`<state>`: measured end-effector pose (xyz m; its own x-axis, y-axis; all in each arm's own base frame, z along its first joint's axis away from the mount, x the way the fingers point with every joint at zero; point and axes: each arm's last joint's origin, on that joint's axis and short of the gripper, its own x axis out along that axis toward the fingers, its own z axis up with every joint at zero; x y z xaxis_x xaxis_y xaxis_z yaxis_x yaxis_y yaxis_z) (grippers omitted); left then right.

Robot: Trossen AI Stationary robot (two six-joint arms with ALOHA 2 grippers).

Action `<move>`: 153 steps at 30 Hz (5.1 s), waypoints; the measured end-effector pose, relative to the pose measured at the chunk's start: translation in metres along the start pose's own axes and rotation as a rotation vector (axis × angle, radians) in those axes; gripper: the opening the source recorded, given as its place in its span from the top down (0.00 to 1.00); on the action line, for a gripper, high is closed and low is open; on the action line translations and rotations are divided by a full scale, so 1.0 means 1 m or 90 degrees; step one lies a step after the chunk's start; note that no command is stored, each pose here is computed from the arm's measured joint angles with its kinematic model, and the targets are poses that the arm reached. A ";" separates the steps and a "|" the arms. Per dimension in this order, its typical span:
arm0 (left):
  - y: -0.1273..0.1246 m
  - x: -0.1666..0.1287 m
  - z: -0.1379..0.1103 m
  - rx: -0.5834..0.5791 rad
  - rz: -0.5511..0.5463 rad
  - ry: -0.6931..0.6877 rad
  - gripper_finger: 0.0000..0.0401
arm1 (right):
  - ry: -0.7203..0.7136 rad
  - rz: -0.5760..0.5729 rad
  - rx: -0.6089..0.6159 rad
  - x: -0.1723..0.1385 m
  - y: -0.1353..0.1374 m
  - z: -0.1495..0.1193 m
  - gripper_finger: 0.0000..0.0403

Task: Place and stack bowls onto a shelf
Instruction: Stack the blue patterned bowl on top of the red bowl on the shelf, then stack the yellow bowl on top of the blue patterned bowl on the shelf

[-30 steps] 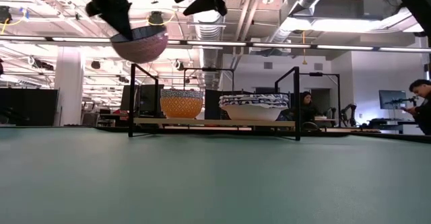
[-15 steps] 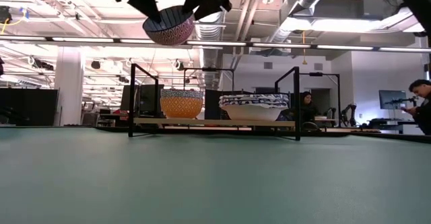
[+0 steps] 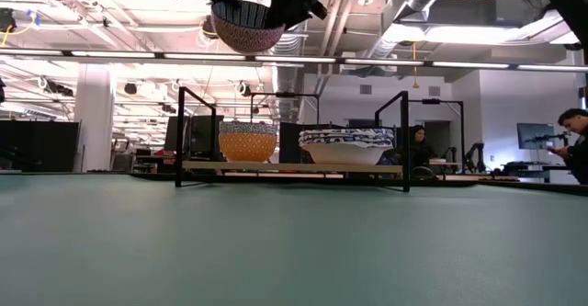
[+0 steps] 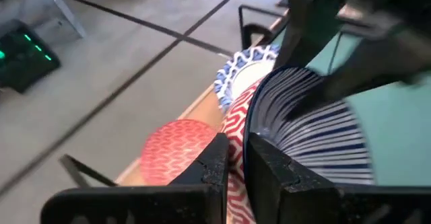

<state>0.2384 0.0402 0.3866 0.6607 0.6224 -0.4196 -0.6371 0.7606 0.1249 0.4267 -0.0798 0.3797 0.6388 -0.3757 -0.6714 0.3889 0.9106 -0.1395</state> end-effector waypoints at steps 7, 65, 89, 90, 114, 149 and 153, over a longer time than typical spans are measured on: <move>-0.003 -0.001 0.005 -0.082 -0.065 -0.015 0.93 | 0.020 -0.016 0.017 0.005 -0.012 -0.002 0.90; 0.033 -0.039 -0.020 -0.210 0.067 0.074 0.72 | 0.095 0.024 0.345 0.149 -0.102 -0.040 0.72; 0.027 -0.046 -0.049 -0.205 0.055 0.194 0.72 | 0.091 -0.059 0.309 0.137 -0.122 -0.042 0.73; 0.025 -0.047 -0.054 -0.206 0.045 0.202 0.72 | 0.091 -0.059 0.309 0.140 -0.123 -0.044 0.73; -0.029 -0.070 -0.154 -0.189 -0.211 0.489 0.72 | -0.016 0.073 0.184 0.102 -0.088 -0.017 0.73; -0.083 -0.116 -0.214 -0.213 -0.503 0.643 0.72 | -0.096 0.186 0.131 0.116 -0.054 -0.007 0.73; -0.090 -0.120 -0.223 -0.175 -0.494 0.656 0.72 | -0.094 0.181 0.151 0.107 -0.064 -0.005 0.73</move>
<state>0.1277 -0.1437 0.2249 0.3634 -0.4743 -0.8019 -0.3717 0.7155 -0.5916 0.4664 -0.1772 0.3131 0.8247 -0.1503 -0.5453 0.3139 0.9236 0.2201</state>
